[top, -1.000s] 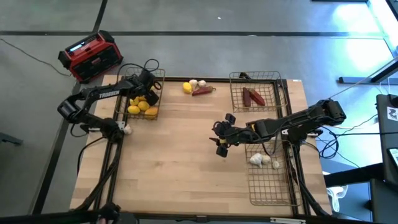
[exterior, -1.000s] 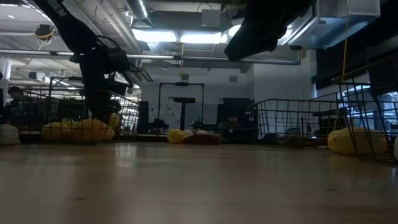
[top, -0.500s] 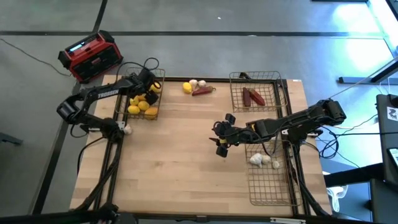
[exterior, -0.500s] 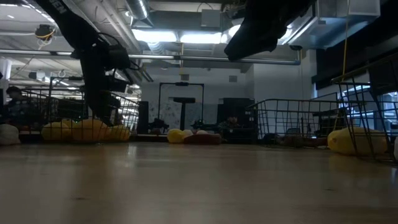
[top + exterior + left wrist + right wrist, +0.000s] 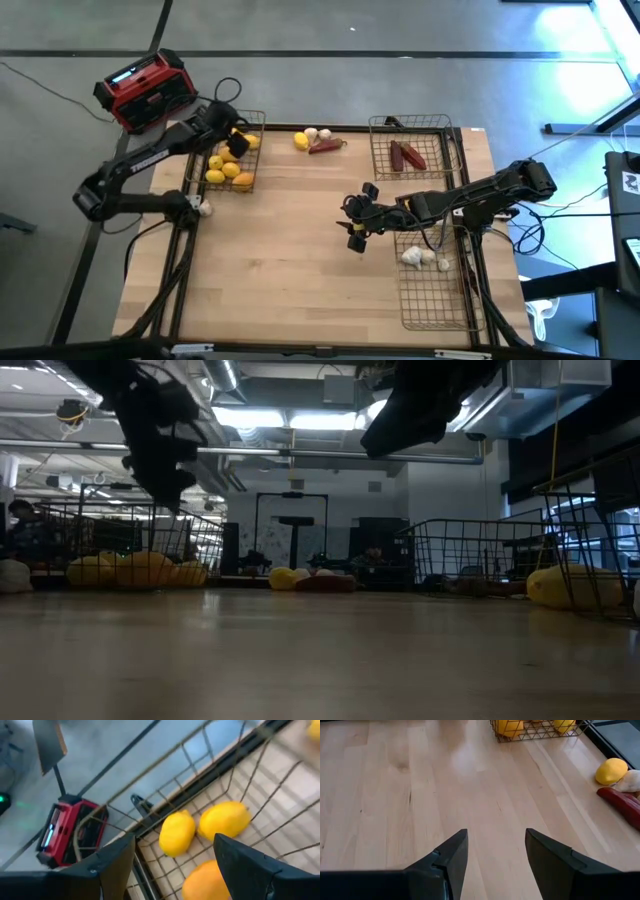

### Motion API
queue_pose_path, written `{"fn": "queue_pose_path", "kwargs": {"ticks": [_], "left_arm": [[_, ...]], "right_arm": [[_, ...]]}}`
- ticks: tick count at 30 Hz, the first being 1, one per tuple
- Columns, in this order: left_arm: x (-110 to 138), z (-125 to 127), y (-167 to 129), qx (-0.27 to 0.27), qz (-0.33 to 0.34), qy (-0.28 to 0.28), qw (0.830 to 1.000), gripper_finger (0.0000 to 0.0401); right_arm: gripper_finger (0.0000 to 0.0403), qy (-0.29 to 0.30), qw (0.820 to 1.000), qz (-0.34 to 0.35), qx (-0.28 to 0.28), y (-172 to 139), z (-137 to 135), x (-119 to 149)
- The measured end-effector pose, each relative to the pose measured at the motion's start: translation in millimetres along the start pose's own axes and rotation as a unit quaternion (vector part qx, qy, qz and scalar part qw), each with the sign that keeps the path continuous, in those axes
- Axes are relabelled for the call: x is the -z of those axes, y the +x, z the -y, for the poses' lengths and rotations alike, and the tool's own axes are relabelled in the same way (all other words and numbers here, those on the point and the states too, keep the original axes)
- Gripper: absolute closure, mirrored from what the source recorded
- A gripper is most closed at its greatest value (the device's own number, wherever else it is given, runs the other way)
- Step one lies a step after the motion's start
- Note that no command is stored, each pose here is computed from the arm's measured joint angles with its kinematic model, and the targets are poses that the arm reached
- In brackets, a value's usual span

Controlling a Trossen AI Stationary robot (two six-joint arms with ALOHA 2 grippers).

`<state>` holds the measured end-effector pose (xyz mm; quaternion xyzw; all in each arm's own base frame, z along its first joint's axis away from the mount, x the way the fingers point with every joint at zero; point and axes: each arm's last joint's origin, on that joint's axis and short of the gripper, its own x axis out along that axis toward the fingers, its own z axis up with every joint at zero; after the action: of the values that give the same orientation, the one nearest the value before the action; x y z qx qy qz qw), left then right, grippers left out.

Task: Sort produce into baskets
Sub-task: Put the yellow lemon into the top left wire basket

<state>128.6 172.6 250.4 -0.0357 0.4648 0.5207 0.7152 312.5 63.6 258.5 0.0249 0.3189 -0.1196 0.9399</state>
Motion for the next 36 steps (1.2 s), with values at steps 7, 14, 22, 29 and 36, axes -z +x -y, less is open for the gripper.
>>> {"fn": "queue_pose_path", "kwargs": {"ticks": [7,14,22,29,36], "left_arm": [[-8,7,-29,0.132,0.093,-0.013,0.987,0.0133],[-21,31,-42,0.267,0.164,-0.015,0.949,0.0133],[-37,62,-38,0.305,0.204,0.007,0.930,0.0133],[-47,83,-24,0.317,0.174,0.022,0.932,0.0133],[-73,90,-27,0.322,0.179,0.017,0.929,0.0123]], "right_arm": [[0.0210,0.000,1.000,0.000,0.000,0,0,0],[0.0210,0.000,1.000,0.001,0.000,0,0,0],[0.0210,0.000,1.000,0.001,0.000,0,0,0],[0.0210,0.000,1.000,0.001,0.000,0,0,0],[0.0210,-0.003,1.000,0.002,0.004,0,0,0]]}}
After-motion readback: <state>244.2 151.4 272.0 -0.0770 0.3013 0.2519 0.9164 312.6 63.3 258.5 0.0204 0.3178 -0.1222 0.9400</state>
